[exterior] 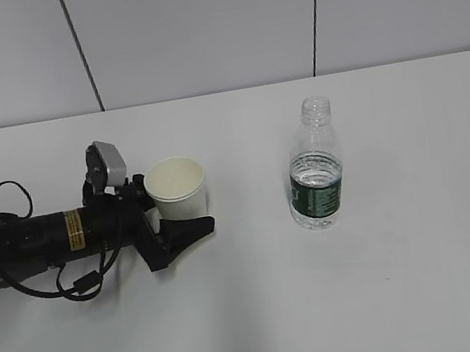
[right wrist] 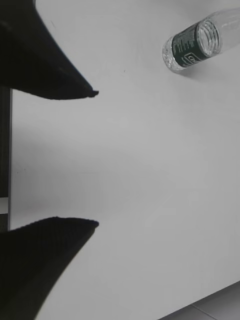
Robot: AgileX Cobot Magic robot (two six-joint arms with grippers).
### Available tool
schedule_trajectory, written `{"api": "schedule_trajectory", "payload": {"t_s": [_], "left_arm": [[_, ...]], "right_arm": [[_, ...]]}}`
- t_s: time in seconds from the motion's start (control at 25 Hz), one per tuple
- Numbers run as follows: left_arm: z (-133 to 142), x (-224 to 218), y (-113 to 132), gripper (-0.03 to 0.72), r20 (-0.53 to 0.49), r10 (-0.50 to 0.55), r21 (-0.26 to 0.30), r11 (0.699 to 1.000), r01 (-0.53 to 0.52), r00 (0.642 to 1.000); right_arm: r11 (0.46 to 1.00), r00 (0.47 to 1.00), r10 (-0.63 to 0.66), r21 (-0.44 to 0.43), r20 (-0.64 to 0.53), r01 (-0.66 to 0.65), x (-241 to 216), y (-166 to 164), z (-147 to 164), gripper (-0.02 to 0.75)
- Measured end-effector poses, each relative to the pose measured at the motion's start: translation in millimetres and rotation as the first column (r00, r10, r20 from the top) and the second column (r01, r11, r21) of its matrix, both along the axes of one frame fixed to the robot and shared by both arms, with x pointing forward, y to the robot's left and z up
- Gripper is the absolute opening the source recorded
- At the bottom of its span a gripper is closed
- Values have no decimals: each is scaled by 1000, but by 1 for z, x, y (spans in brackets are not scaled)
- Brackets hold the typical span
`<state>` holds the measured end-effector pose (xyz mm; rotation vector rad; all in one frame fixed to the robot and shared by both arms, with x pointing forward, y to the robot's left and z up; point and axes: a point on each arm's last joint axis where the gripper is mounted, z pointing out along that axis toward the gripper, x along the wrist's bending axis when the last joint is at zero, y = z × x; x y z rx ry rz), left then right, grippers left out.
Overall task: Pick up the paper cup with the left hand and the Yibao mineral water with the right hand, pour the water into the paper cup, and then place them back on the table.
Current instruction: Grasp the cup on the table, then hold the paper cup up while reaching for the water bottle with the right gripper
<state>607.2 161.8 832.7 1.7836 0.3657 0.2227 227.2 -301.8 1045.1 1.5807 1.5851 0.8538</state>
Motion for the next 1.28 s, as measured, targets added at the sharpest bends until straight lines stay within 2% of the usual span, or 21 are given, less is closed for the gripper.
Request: {"api": "schedule_trajectory", "payload": {"t_s": [0.36,0.84,1.28], "left_arm": [[1,3,1,576,-3,43,-18,999,-43,999],[1,3,1,574,-5,41,-9,999,-41,999],[1,3,1,523,-5,41,-9,999,-41,999]], "right_arm": [[1000,1000,0,0,0,0,0,0,0,568],[1000,1000,1,-1,0,-1,0,0,0,568],[1000,1000,1,-1,0,-1,0,0,0,568]]}}
